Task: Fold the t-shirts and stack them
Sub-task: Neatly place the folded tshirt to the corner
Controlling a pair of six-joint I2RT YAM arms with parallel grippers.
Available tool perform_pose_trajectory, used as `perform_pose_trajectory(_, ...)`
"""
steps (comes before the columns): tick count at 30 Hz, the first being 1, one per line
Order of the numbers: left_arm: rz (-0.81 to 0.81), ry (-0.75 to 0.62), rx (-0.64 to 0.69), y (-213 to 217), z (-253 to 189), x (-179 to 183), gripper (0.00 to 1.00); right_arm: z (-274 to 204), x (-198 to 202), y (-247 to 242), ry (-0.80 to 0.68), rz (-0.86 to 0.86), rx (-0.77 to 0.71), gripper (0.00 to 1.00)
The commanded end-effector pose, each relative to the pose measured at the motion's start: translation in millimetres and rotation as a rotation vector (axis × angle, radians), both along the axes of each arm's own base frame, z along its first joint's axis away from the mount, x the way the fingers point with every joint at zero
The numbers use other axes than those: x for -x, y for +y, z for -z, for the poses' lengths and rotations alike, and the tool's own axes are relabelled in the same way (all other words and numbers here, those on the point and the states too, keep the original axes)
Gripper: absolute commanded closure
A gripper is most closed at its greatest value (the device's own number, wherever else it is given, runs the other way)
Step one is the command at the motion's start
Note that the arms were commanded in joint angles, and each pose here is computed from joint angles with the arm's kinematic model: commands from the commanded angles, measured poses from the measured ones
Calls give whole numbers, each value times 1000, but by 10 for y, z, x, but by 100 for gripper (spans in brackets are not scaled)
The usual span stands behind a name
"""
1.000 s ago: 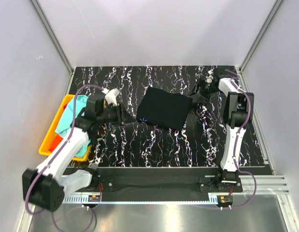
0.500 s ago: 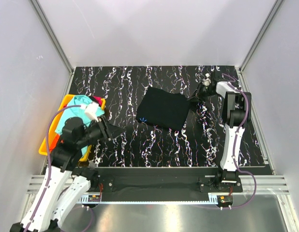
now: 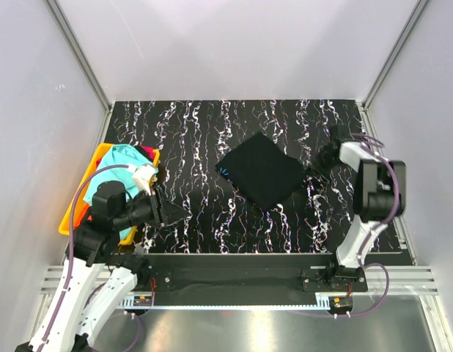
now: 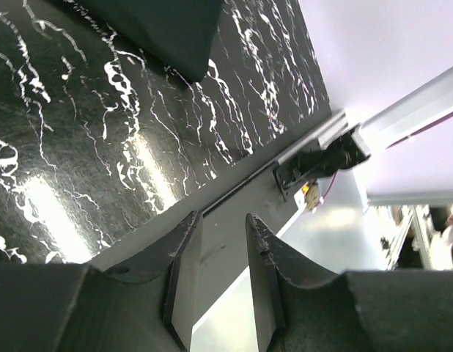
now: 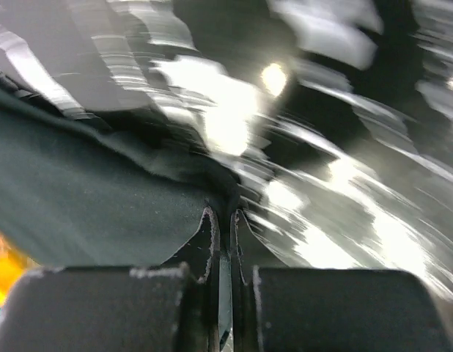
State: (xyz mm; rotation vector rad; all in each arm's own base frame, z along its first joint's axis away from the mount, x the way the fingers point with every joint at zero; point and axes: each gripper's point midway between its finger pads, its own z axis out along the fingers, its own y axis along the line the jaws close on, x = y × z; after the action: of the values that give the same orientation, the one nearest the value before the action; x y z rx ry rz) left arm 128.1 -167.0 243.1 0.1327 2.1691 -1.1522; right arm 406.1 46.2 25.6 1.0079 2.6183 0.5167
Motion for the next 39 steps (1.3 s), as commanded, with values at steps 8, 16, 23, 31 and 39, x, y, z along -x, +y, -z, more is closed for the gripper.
perform_pose_trajectory(8, 216, -144, 5, -155, -313, 267, 65, -266, 1416, -1721, 106, 665, 326, 100)
perform_pose_trajectory(16, 287, -122, 0, -268, -250, 321, 65, -445, 1740, -2097, 186, 606, 478, 100)
perform_pose_trajectory(23, 336, -128, -13, -340, -303, 348, 65, -596, 2302, -2369, 234, 820, 577, 100)
perform_pose_trajectory(31, 385, -123, -34, -373, -303, 426, 65, -771, 2694, -2542, 209, 980, 646, 100)
perform_pose_trajectory(39, 399, -154, -58, -359, -314, 449, 65, -792, 2882, -2597, 263, 1050, 670, 100)
